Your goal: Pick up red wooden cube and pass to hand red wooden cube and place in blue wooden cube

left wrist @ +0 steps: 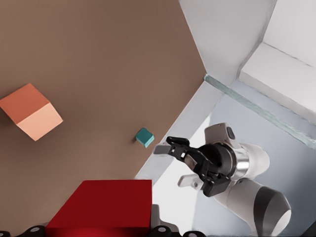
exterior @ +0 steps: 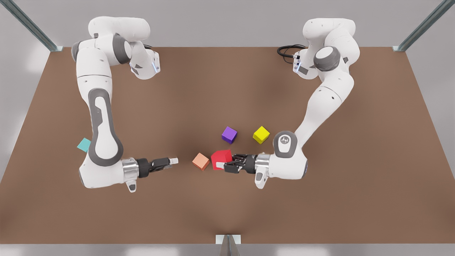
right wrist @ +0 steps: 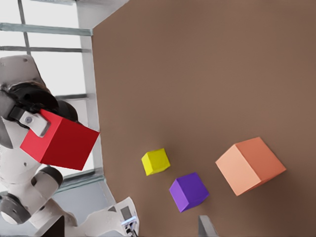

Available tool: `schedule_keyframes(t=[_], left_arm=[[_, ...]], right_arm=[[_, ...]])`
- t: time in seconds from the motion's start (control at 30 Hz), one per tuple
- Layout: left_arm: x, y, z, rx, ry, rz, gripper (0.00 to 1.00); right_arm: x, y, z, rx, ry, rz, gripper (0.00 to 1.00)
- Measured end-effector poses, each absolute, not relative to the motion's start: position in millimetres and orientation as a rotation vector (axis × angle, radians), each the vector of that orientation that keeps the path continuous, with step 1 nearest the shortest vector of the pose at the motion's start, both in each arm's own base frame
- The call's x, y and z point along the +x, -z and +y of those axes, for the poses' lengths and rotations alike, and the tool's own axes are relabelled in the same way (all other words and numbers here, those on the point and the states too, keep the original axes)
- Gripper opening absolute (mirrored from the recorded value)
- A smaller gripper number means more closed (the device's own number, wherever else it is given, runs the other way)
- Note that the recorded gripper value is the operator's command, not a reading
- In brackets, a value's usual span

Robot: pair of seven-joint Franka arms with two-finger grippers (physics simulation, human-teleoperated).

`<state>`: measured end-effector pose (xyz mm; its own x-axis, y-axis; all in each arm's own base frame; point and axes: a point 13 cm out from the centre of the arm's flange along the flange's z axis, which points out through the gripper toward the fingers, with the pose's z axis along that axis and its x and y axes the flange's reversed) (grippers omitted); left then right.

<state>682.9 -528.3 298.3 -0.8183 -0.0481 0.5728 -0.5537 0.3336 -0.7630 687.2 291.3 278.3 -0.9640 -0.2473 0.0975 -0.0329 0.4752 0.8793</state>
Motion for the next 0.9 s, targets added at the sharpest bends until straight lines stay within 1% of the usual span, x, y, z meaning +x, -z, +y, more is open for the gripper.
schedule_keyframes(t=[0.2, 0.33, 0.47, 0.57, 0.9], left_arm=[[680.4, -307.9, -539.3, 0.385, -1.648, -2.145, 0.65], [678.5, -305.3, -542.0, 0.308, -1.721, -2.133, 0.65], [676.1, -308.8, -546.0, 0.234, -1.783, -2.136, 0.65], [674.7, -310.1, -548.0, 0.181, -1.816, -2.150, 0.65], [675.0, -310.5, -548.8, 0.053, -1.889, -2.199, 0.65]], right_arm=[[708.3, -280.8, 304.7, 0.660, 1.669, -2.636, 1.00], [719.3, -295.4, 324.9, 0.956, 1.864, -2.655, 1.00], [711.8, -307.5, 362.2, 1.231, 2.073, -2.583, 1.00], [709.1, -315.7, 374.3, 1.408, 2.185, -2.542, 1.00], [703.0, -332.9, 392.7, 1.926, 2.332, -2.423, 0.99]])
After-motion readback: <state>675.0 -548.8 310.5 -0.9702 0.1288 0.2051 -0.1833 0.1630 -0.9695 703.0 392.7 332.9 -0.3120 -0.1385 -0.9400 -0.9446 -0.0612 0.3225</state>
